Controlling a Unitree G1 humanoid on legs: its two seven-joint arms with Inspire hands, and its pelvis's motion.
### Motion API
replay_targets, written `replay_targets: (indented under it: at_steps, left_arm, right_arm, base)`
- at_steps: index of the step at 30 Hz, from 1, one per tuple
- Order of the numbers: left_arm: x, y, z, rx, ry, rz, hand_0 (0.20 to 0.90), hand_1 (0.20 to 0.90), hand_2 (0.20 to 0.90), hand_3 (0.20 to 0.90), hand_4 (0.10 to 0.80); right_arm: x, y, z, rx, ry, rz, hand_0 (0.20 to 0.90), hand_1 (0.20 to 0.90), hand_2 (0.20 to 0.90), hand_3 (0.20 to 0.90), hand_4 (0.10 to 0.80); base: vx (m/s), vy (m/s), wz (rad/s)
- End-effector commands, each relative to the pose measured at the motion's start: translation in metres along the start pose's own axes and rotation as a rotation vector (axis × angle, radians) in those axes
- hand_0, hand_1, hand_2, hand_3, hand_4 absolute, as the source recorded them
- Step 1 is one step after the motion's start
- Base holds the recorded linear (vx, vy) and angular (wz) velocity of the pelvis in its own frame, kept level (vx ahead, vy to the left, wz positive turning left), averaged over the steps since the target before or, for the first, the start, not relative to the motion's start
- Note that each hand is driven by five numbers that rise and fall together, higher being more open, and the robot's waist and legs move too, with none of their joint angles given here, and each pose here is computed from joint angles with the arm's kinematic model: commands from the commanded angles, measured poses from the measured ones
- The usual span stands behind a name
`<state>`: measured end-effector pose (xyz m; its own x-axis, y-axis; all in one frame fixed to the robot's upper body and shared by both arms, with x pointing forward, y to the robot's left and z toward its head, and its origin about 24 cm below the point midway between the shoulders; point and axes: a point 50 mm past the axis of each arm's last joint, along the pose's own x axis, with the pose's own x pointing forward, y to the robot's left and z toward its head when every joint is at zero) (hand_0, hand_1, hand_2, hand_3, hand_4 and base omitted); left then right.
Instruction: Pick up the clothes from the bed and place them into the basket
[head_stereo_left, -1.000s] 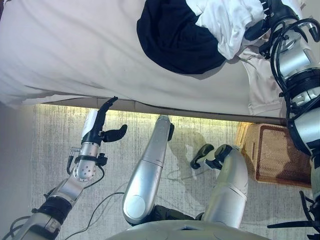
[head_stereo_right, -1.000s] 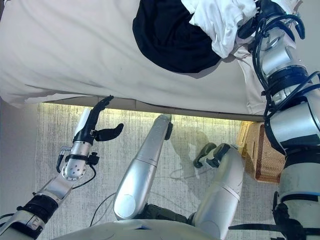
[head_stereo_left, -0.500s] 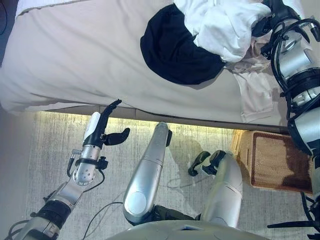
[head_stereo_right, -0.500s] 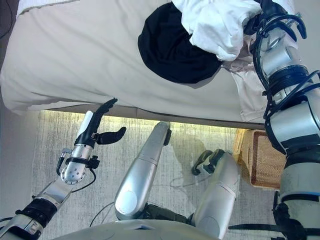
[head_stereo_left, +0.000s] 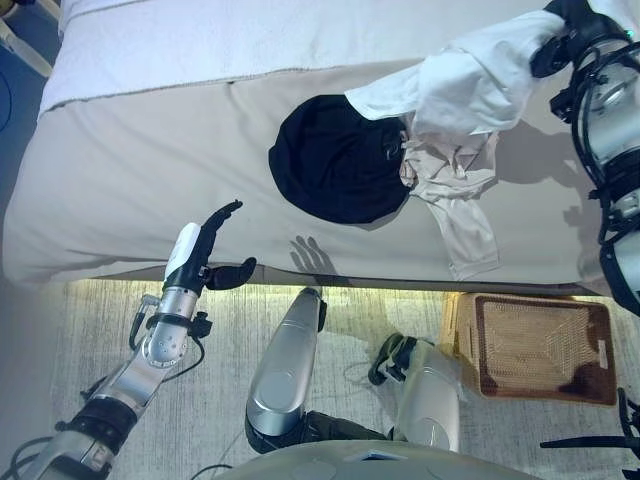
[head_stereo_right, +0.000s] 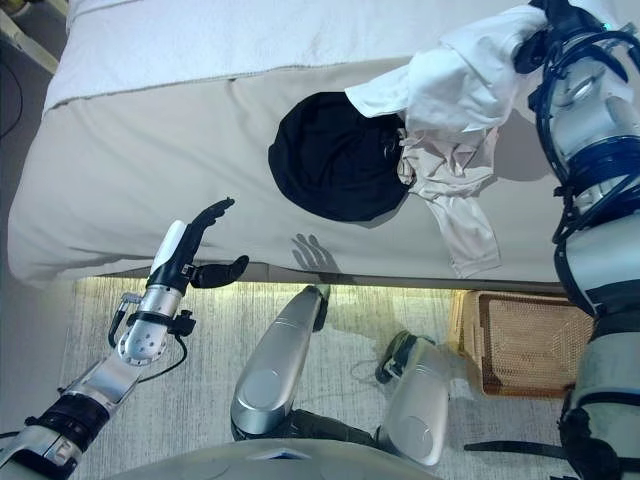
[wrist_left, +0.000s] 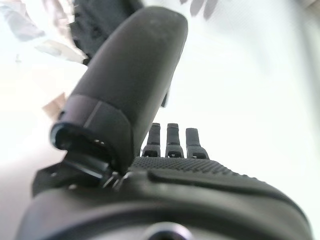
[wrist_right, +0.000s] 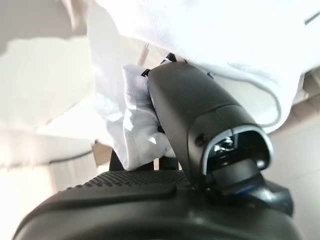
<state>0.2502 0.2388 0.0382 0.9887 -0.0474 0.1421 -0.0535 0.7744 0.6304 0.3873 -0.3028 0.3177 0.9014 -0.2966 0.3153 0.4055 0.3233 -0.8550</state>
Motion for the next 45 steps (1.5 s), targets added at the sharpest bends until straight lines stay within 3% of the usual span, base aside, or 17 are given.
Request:
replay_targets:
  at_steps: [1,18,27,45]
  left_arm:
    - [-0.010,0.001,-0.004,0.007,0.000,0.014,0.900,0.900,0.900,0.900,0.800]
    - [-0.008,-0.001,-0.017,0.046,0.050,-0.001,0.900,0.900,0.900,0.900,0.800]
    - [-0.001,0.007,-0.030,0.103,0.097,0.035,0.900,0.900,0.900,0.900,0.800]
    - [0.009,0.017,-0.032,0.144,0.122,0.039,0.900,0.900,0.900,0.900,0.800]
  right_arm:
    - [-0.001,-0.043,0.002,-0.036,-0.072,-0.126,0.300,0.300,0.300,0.200,0.100]
    - [-0.015,-0.068,-0.032,0.017,-0.074,-0.153,0.300,0.300,0.300,0.200,0.100]
    - [-0.037,-0.044,-0.054,0.014,-0.112,-0.117,0.300,0.300,0.300,0.200,0.100]
    - [-0.127,0.023,-0.155,0.103,0.085,0.030,0.300,0.300,0.300,0.200,0.100]
  base:
    - [0.103,-0.006,-0.11]
    - [0.029,-0.003,-0.14]
    - [-0.016,0.032,-0.33]
    - [-0.017,-0.034,-0.27]
